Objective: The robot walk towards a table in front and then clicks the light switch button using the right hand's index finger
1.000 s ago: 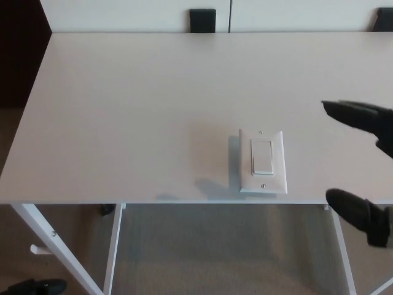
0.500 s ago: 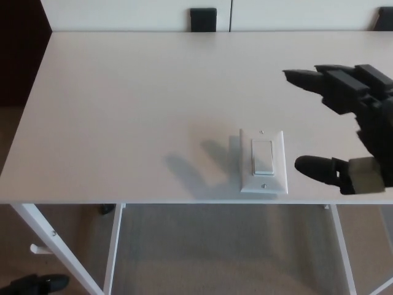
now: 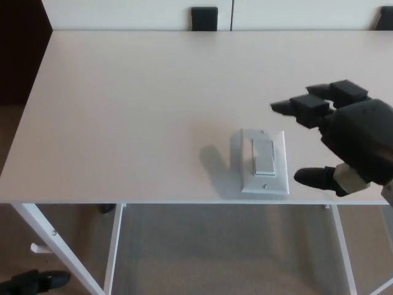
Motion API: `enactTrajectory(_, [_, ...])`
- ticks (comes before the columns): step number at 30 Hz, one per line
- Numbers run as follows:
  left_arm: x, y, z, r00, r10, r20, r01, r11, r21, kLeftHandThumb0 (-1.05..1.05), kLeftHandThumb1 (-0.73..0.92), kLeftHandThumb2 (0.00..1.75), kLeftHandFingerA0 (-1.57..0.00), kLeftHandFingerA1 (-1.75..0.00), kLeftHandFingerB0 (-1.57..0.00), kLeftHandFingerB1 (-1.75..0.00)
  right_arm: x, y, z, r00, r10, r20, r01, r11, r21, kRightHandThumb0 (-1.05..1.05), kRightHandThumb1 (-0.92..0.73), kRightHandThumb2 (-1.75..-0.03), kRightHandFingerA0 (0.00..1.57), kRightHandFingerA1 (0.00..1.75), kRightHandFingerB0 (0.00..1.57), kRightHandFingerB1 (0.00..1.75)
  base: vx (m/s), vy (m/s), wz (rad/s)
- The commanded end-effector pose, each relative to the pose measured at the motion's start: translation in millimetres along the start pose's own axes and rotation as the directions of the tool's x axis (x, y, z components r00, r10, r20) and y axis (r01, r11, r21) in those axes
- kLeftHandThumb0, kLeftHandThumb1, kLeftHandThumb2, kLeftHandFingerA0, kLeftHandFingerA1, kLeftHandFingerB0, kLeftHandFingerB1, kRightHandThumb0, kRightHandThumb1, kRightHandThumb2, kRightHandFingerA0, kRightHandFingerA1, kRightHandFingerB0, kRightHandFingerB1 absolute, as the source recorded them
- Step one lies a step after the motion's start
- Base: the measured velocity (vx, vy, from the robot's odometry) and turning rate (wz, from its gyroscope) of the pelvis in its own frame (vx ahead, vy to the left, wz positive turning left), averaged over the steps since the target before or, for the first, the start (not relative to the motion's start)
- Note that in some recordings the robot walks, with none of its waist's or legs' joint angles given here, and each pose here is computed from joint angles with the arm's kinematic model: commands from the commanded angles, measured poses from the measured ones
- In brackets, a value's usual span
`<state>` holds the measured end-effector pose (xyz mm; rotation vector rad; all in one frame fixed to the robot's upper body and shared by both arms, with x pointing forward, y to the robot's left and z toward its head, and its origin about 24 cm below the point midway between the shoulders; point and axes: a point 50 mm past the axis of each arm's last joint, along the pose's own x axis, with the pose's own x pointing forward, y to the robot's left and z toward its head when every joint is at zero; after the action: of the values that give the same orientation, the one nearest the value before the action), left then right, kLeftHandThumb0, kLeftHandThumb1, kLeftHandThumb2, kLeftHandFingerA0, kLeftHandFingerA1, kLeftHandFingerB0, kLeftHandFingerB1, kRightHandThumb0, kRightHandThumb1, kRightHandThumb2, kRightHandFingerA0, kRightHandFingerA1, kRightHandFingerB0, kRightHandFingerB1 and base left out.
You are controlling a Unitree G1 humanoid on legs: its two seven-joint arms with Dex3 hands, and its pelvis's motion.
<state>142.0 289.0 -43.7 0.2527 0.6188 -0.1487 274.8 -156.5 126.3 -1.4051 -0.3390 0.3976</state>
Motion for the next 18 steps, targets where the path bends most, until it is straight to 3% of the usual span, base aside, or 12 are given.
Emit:
enactTrajectory(1, [2.8, 5.3, 4.1, 1.0, -0.005, -0.022, 0.006, 0.999, 0.037, -0.19, 0.54, 0.56, -0.6, -0.45, -0.55, -0.4, 1.2, 3.6, -7.8, 0.976, 0.189, -0.106, -0.197, 0.978, -0.072, -0.78, -0.48, -0.88, 0.01, 0.14, 0.11, 0.31, 0.0, 0.0, 0.0])
enactTrajectory(2, [5.6, 6.0, 6.7, 1.0, -0.003, -0.015, 0.003, 0.999, 0.033, -0.19, 0.54, 0.56, -0.61, -0.45, -0.55, -0.4, 3.1, 1.8, -8.4, 0.973, 0.203, -0.107, -0.211, 0.975, -0.071, -0.83, -0.48, -0.73, 0.02, 0.16, 0.11, 0.27, 0.0, 0.0, 0.0])
enactTrajectory(3, [4.1, 5.8, 7.2, 1.0, 0.003, -0.018, -0.002, 0.999, 0.046, -0.21, 0.53, 0.56, -0.62, -0.45, -0.57, -0.4, 2.3, 1.9, -7.0, 0.962, 0.247, -0.119, -0.255, 0.965, -0.06, -0.86, -0.52, -0.88, 0.0, 0.0, 0.13, 0.2, 0.0, 0.0, 0.0])
enactTrajectory(5, [3.2, 5.7, 6.6, 1.0, 0.001, -0.021, 0.0, 0.999, 0.042, -0.2, 0.53, 0.56, -0.6, -0.45, -0.56, -0.4, 2.1, 1.9, -5.8, 0.953, 0.277, -0.126, -0.285, 0.958, -0.047, -0.85, -0.51, -0.88, 0.0, 0.0, 0.11, 0.16, 0.0, 0.0, 0.0])
enactTrajectory(7, [5.9, 7.6, 10.3, 1.0, 0.003, -0.012, -0.003, 0.999, 0.033, -0.19, 0.54, 0.56, -0.61, -0.45, -0.55, -0.4, 6.0, -1.8, -5.8, 0.932, 0.332, -0.145, -0.34, 0.94, -0.035, -0.92, -0.51, -0.94, 0.0, 0.0, 0.0, 0.01, 0.0, 0.0, 0.0])
enactTrajectory(18, [9.1, 10.3, 12.2, 1.0, -0.002, -0.009, 0.002, 0.999, 0.052, -0.24, 0.54, 0.56, -0.61, -0.45, -0.55, -0.4, 8.7, -4.4, -2.6, 0.918, 0.369, -0.147, -0.376, 0.926, -0.024, -0.99, -0.58, -1.02, 0.0, 0.0, 0.0, 0.0, 0.0, 0.0, 0.0])
